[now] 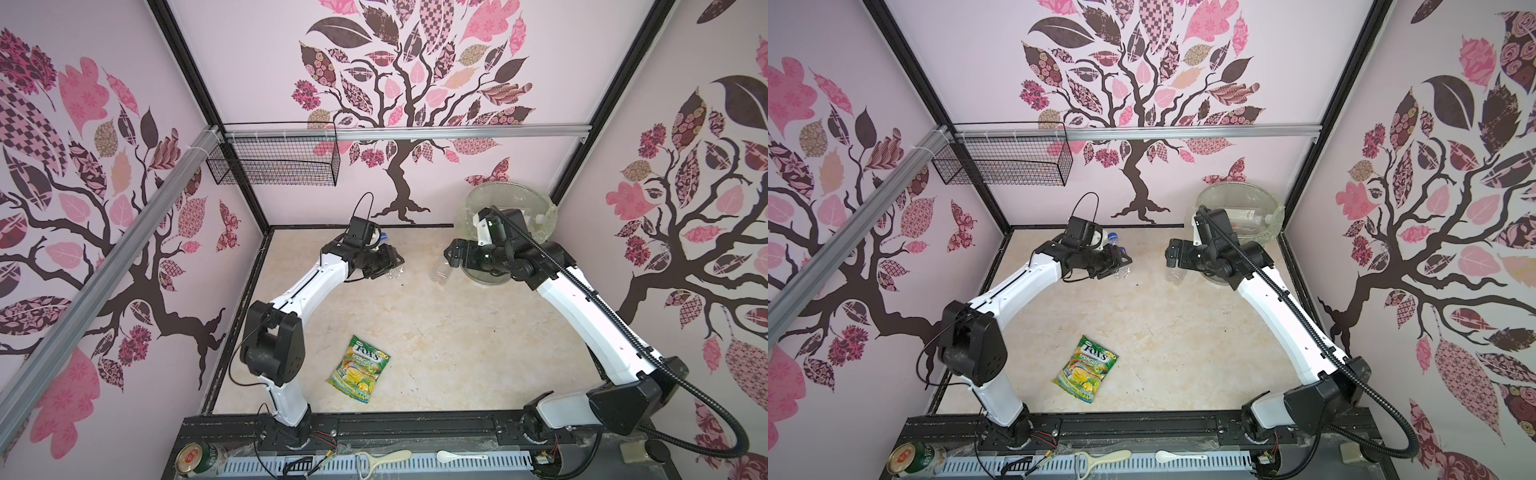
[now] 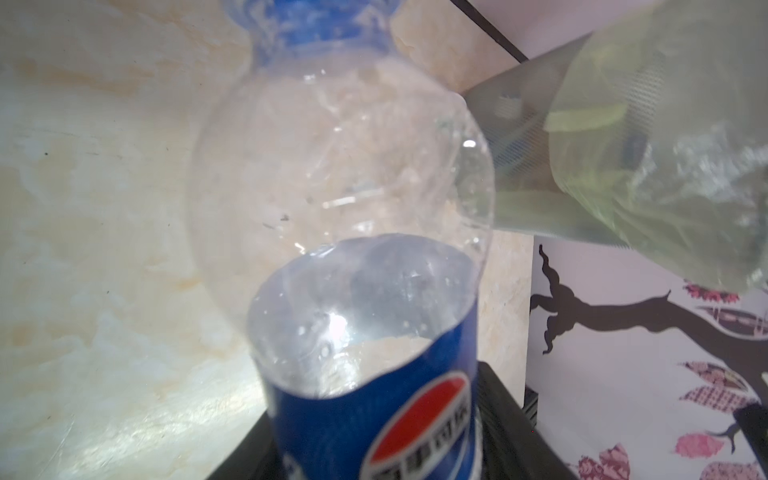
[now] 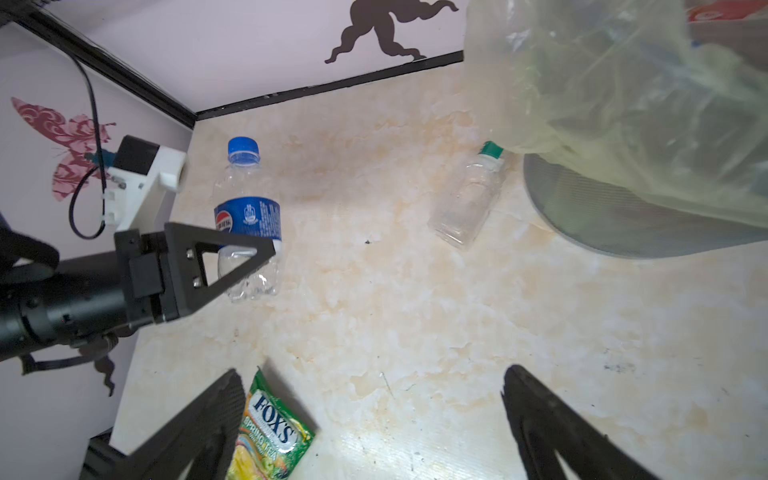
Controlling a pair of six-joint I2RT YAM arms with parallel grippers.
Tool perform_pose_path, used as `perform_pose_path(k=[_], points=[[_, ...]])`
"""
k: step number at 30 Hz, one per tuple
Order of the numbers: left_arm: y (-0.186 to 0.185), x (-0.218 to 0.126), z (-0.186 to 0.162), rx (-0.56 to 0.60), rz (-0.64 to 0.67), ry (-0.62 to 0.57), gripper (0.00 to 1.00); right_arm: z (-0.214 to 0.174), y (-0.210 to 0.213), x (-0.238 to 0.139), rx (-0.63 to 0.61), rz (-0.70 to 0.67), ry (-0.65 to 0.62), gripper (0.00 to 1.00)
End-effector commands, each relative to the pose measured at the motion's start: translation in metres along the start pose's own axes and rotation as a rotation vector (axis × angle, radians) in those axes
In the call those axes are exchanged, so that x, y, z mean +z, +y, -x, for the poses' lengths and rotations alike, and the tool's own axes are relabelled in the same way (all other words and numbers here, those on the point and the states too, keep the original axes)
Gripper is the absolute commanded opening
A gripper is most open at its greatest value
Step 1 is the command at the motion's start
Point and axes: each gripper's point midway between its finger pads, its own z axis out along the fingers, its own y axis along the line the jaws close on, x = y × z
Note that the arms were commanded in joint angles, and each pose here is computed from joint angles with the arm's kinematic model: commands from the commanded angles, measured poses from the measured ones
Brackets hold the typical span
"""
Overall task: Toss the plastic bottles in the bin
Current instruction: 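Lift the Pepsi bottle with the left gripper while the right reaches to it, then grasp the Pepsi bottle's cap with the right gripper, open the left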
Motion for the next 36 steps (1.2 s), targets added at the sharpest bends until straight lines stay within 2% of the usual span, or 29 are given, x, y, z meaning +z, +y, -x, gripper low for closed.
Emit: perform_pose_path(k=[1, 7, 12, 16, 23, 30, 36], points=[[0.02, -0.013, -0.04, 0.122, 0.041, 0.077, 0.5, 0.011, 0.023, 0.0, 0.055, 0.087, 0.006, 1.0], [0.007, -0.047, -0.076, 0.3, 0.06, 0.064, 0.5, 0.023, 0.054, 0.035, 0.11, 0.222, 0.083, 1.0], [-0.002, -0.069, -0.098, 0.413, 0.091, 0.048, 0.5, 0.015, 0.071, 0.066, 0.203, 0.31, 0.19, 0.99], [0.002, -0.075, -0.102, 0.432, 0.099, 0.038, 0.49, 0.009, 0.083, 0.076, 0.232, 0.368, 0.215, 0.99], [-0.011, -0.069, -0.106, 0.468, 0.081, 0.048, 0.5, -0.026, 0.114, 0.086, 0.175, 0.427, 0.294, 0.92], [-0.015, -0.07, -0.101, 0.471, 0.081, 0.029, 0.49, -0.041, 0.115, 0.096, 0.201, 0.435, 0.334, 0.8], [-0.02, -0.068, -0.097, 0.463, 0.066, 0.009, 0.49, -0.047, 0.116, 0.1, 0.198, 0.447, 0.355, 0.73]])
